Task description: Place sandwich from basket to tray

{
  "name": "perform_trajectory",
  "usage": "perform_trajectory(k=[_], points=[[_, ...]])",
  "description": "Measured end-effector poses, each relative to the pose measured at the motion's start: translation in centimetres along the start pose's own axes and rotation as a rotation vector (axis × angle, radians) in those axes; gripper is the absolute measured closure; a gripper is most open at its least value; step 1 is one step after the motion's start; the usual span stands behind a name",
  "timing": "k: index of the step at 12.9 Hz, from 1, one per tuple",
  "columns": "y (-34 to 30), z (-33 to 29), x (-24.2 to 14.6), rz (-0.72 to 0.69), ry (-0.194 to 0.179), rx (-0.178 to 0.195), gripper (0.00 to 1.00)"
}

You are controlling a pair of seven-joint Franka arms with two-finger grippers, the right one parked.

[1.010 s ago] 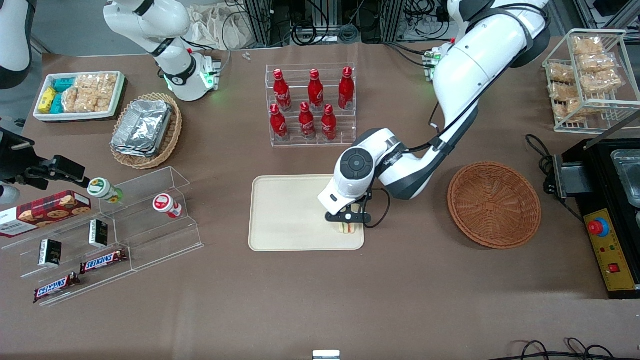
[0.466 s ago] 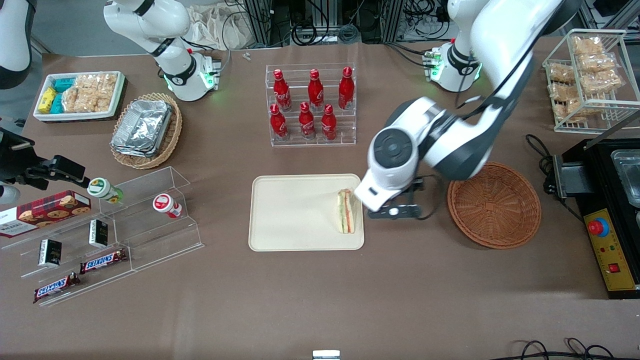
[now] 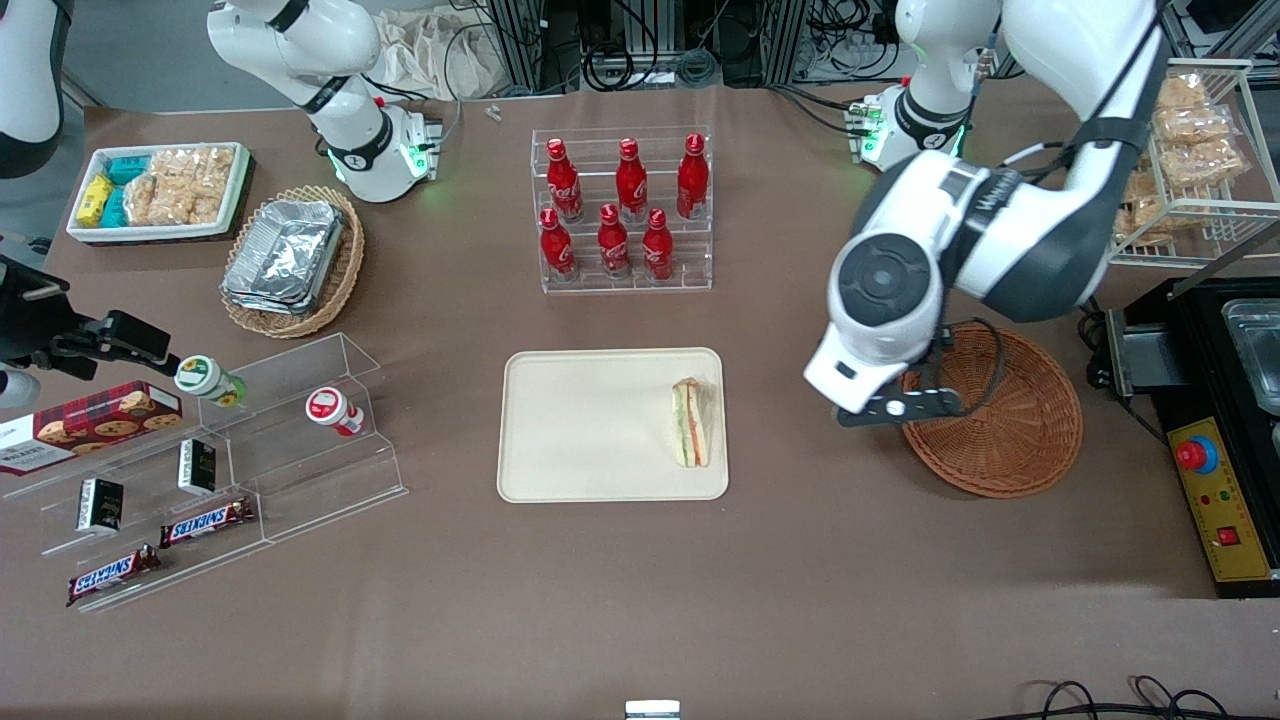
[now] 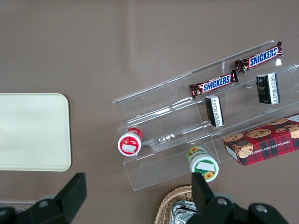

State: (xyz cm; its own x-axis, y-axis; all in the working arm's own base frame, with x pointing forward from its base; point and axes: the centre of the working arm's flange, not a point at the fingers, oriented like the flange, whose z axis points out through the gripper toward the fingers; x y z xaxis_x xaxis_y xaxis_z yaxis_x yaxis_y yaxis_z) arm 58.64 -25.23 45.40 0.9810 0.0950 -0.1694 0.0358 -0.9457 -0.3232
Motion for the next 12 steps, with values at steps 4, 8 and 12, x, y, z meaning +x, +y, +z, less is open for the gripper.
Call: perform_trajectory(k=[4, 8, 12], points=[[-9.8, -0.9, 2.0, 0.028, -0.038, -0.09, 0.0], [-18.5, -3.2, 0.6, 0.146, 0.009, -0.168, 0.0], [-20.6, -1.9, 1.0, 0.168, 0.192, -0.19, 0.0]])
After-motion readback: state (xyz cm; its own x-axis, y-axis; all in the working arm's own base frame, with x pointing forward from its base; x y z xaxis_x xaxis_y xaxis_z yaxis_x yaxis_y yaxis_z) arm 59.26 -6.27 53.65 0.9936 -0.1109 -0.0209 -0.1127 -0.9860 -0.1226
